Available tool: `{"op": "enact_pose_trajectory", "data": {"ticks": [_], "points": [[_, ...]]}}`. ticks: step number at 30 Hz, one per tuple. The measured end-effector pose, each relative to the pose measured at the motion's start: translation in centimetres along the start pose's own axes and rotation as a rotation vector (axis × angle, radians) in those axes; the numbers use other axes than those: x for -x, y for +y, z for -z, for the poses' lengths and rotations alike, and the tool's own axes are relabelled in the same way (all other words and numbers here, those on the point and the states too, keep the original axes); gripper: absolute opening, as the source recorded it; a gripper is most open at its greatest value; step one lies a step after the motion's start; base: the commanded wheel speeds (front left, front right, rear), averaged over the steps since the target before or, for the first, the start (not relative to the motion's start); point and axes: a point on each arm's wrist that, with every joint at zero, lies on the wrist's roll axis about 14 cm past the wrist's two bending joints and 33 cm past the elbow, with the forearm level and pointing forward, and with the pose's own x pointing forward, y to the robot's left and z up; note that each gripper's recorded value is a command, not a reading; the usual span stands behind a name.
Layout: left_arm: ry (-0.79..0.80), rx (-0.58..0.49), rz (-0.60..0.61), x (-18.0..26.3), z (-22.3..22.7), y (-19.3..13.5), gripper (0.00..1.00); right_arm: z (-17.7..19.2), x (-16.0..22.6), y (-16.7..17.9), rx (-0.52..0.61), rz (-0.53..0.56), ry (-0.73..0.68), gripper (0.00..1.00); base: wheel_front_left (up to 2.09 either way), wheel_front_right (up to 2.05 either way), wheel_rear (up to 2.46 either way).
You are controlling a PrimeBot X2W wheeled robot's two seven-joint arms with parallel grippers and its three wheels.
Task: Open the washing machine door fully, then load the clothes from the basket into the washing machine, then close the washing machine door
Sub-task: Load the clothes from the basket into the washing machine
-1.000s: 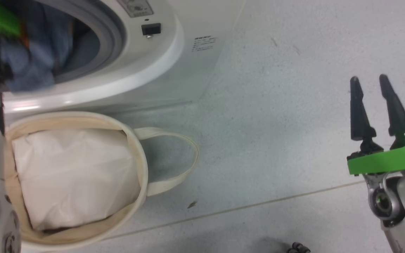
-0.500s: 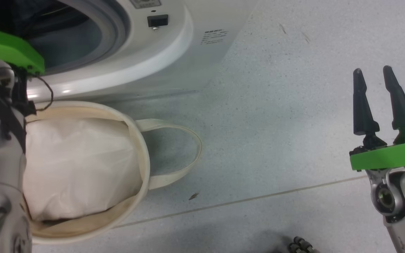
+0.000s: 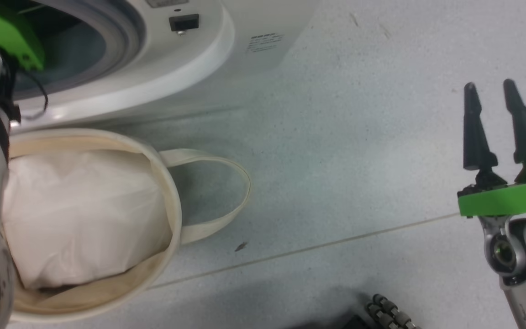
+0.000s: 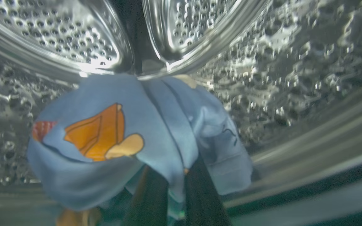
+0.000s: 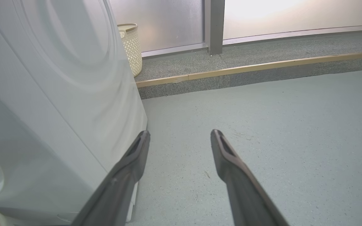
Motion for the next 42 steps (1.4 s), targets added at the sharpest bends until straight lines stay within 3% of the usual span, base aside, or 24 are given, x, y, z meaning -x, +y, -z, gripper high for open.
{"op": "enact_pose_trajectory", "data": {"ticks": [1, 2, 3, 4, 19, 28, 34, 42], "points": [[-0.018, -0.003, 0.003, -0.4, -0.5, -0.1, 0.0, 0.0, -0.1, -0.2, 0.002, 0.003, -0.002, 1.0, 0.0, 0.0, 0.0], [-0.04, 0.001, 0.005, -0.7, -1.1, -0.2, 0.14, 0.0, -0.2, -0.3, 0.004, 0.007, -0.003, 1.0, 0.0, 0.0, 0.0], [-0.053, 0.001, 0.006, -1.1, -1.4, -0.3, 0.78, 0.1, -0.4, -0.4, 0.006, 0.009, -0.001, 1.0, 0.0, 0.0, 0.0], [-0.06, 0.002, 0.008, -1.3, -1.5, -0.3, 1.0, 0.2, -0.6, -0.5, 0.008, 0.011, 0.0, 1.0, 0.0, 0.0, 0.0], [0.116, 0.027, -0.04, 0.3, 2.7, 0.9, 1.0, 0.4, -1.3, 0.8, -0.016, -0.018, -0.01, 1.0, 0.0, 0.0, 0.0], [0.013, 0.06, -0.035, 3.2, 0.9, 0.7, 1.0, -1.7, -1.2, 2.0, -0.025, -0.048, -0.062, 1.0, 0.0, 0.0, 0.0], [-0.001, 0.137, -0.033, 6.0, 0.7, 0.4, 1.0, -3.3, -1.0, 3.2, -0.039, -0.08, -0.097, 1.0, 0.0, 0.0, 0.0], [-0.097, 0.142, -0.045, 10.3, -1.2, 1.4, 1.0, -5.1, -0.4, 5.5, -0.062, -0.142, -0.134, 1.0, 0.0, 0.0, 0.0]]}}
